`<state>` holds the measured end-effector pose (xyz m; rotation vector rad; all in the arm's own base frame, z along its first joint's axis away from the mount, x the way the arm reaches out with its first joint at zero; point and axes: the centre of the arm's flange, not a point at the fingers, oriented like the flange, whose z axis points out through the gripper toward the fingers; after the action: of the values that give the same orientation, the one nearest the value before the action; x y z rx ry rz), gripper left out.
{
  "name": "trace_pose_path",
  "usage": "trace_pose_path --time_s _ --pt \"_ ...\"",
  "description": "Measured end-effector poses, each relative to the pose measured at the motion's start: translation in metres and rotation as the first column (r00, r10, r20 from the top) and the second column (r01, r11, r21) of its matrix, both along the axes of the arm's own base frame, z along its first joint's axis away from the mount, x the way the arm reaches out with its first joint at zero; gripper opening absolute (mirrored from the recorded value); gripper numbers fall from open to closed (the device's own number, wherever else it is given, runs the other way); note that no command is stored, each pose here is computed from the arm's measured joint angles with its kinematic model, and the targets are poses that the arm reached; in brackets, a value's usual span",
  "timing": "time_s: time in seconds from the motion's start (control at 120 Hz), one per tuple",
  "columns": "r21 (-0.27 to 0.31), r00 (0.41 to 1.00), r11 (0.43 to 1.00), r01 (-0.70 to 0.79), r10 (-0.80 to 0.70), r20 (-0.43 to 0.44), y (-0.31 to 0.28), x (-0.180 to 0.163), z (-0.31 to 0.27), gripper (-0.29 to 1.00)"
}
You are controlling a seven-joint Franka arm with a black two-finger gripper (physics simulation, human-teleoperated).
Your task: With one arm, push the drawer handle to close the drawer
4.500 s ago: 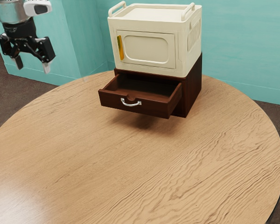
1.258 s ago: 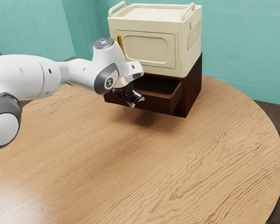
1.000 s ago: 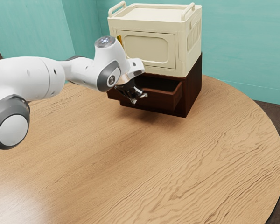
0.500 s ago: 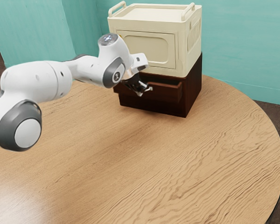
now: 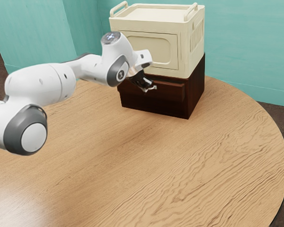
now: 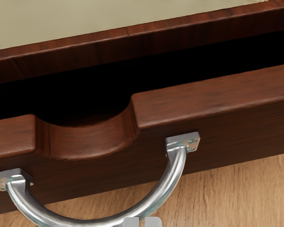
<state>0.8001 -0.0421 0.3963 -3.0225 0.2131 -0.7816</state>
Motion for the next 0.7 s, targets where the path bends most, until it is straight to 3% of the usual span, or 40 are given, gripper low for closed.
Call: trace_pose_path --time_s 0.7 --pt "-0.035 0.998 0.999 0.029 -0.027 0.058 0.012 0.021 -0.008 -0.08"
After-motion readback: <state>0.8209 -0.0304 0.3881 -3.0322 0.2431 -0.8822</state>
